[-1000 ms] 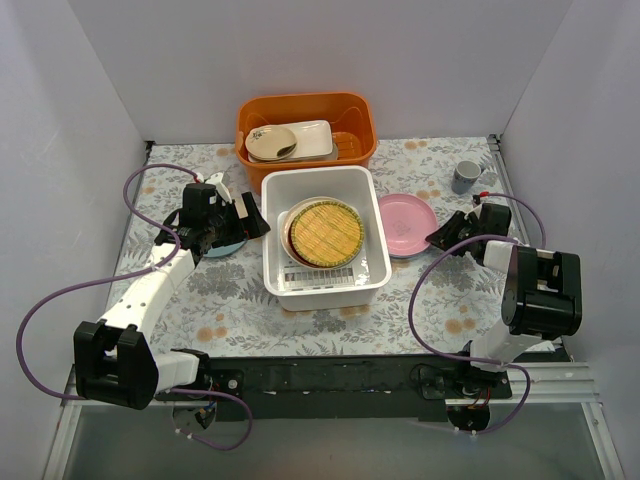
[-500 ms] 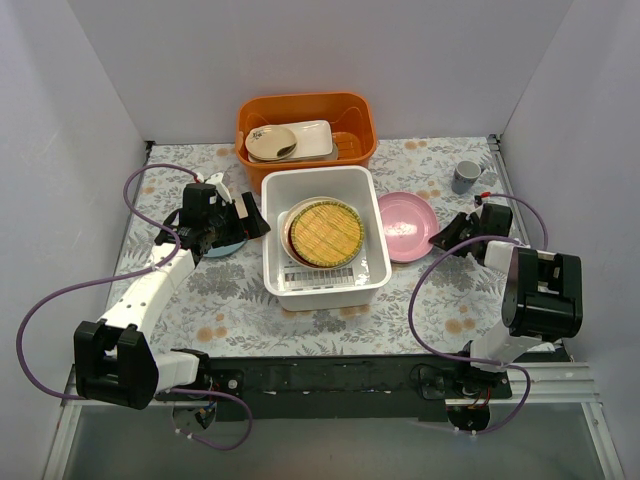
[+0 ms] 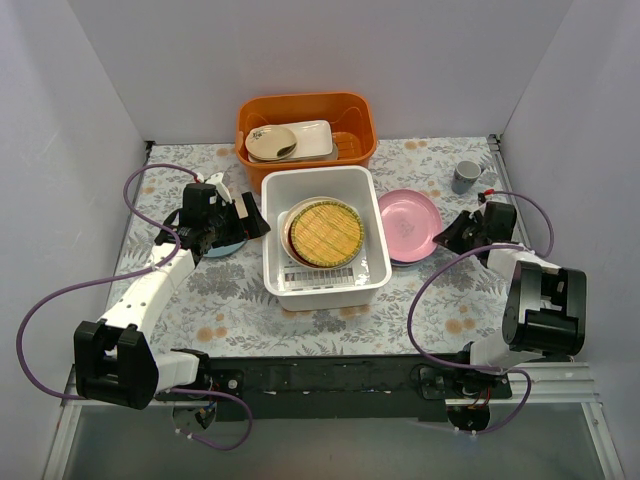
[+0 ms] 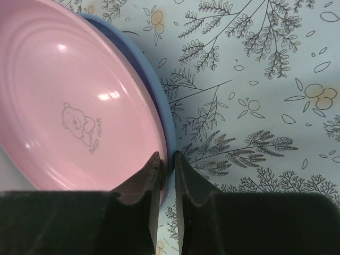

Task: Place the plates into the plastic bin on the countertop
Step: Pick up the plate at the center of the board.

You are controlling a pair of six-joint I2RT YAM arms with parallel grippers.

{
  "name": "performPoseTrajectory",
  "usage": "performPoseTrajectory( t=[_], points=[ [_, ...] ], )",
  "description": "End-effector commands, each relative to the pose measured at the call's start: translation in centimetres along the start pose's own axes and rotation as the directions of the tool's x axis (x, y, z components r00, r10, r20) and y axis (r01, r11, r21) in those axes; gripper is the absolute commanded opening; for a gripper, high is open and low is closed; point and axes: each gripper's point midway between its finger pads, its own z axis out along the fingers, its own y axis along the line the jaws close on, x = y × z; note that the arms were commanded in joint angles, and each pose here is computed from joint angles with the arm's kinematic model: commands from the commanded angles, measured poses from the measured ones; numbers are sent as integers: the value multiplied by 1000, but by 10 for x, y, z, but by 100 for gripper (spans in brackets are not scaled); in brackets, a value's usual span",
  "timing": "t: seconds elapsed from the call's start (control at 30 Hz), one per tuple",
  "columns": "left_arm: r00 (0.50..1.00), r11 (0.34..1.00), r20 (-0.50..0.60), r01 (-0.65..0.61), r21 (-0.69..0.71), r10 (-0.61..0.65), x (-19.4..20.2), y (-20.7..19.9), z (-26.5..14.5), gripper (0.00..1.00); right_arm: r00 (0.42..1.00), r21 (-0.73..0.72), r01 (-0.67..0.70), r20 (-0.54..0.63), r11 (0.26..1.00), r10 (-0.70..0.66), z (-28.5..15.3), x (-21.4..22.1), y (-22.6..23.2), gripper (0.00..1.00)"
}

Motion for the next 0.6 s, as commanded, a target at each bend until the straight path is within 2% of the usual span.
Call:
performPoseTrajectory(
  t=[0.0, 0.37, 0.57],
  points=[
    [1000, 999, -18, -5, -33, 4, 7, 10, 1, 98, 997, -8, 44, 70, 999, -44, -9, -23, 8, 22],
    [1000, 1000, -21, -5, -23, 4, 8, 9, 1, 98, 994, -3, 61, 87, 998, -61, -14, -29, 11, 17],
    [1000, 1000, -23, -4, -22, 4, 8, 9, 1, 98, 990, -10, 53, 132, 999, -51, -24, -31, 12, 6]
  ],
)
